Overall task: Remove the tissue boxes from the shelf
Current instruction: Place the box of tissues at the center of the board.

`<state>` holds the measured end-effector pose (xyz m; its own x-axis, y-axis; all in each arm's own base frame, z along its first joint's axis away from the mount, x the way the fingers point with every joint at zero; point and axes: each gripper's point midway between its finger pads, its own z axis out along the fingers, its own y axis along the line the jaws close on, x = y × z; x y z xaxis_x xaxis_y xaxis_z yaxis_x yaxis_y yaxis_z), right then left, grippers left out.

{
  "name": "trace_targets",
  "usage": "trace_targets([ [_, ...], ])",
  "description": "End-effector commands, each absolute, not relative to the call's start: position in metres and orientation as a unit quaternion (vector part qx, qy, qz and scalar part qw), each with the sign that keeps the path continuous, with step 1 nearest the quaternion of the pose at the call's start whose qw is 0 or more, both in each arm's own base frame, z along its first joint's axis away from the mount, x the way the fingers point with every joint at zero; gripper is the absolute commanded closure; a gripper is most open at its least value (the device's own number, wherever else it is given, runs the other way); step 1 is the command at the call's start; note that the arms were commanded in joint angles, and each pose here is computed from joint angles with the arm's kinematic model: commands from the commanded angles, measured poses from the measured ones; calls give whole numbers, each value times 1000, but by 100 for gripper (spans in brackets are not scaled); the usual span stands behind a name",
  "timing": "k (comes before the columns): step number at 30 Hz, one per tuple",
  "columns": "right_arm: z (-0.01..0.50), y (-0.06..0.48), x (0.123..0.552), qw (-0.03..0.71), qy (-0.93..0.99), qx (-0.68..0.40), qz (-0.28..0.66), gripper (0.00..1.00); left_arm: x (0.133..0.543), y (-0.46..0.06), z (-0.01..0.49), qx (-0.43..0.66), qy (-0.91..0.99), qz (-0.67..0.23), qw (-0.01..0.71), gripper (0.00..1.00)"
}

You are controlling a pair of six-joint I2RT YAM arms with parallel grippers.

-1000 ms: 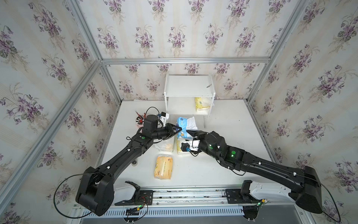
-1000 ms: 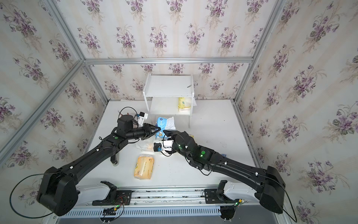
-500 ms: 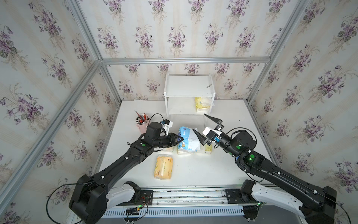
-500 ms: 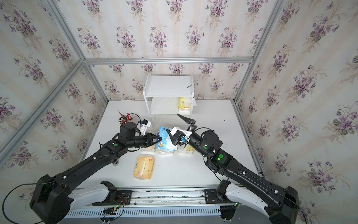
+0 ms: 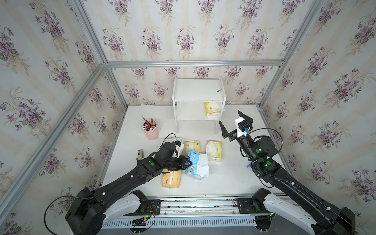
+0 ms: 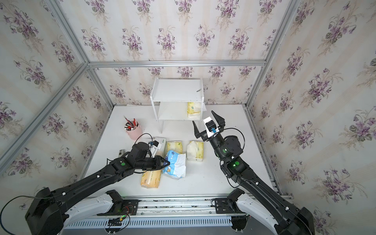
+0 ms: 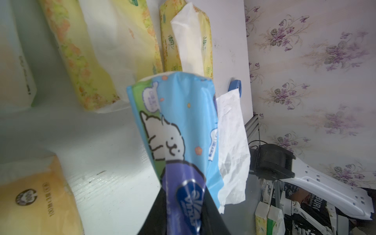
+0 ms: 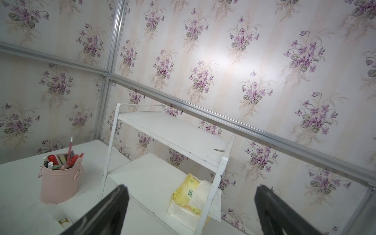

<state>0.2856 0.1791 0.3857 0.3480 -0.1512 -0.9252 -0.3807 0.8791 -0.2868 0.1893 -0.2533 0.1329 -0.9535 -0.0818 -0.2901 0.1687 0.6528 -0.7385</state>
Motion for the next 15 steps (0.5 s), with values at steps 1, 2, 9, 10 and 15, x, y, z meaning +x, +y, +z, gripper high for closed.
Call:
trace_targets([
  [1, 393, 171, 289, 796, 564, -207, 74, 0, 184, -251, 126, 22, 902, -405, 147, 77],
  [2, 392, 172, 291, 795, 565, -209, 71, 0, 182, -251, 122, 20, 904, -401, 144, 77],
  [9, 385, 177, 297, 788, 572, -217, 68, 0, 176, -250, 102, 18, 913, -387, 130, 76],
  [10, 383, 177, 299, 786, 575, -217, 67, 1, 177, -250, 100, 17, 914, -383, 129, 75],
  [15, 380, 180, 301, 783, 577, -220, 72, 0, 177, -248, 83, 2, 926, -362, 111, 71],
])
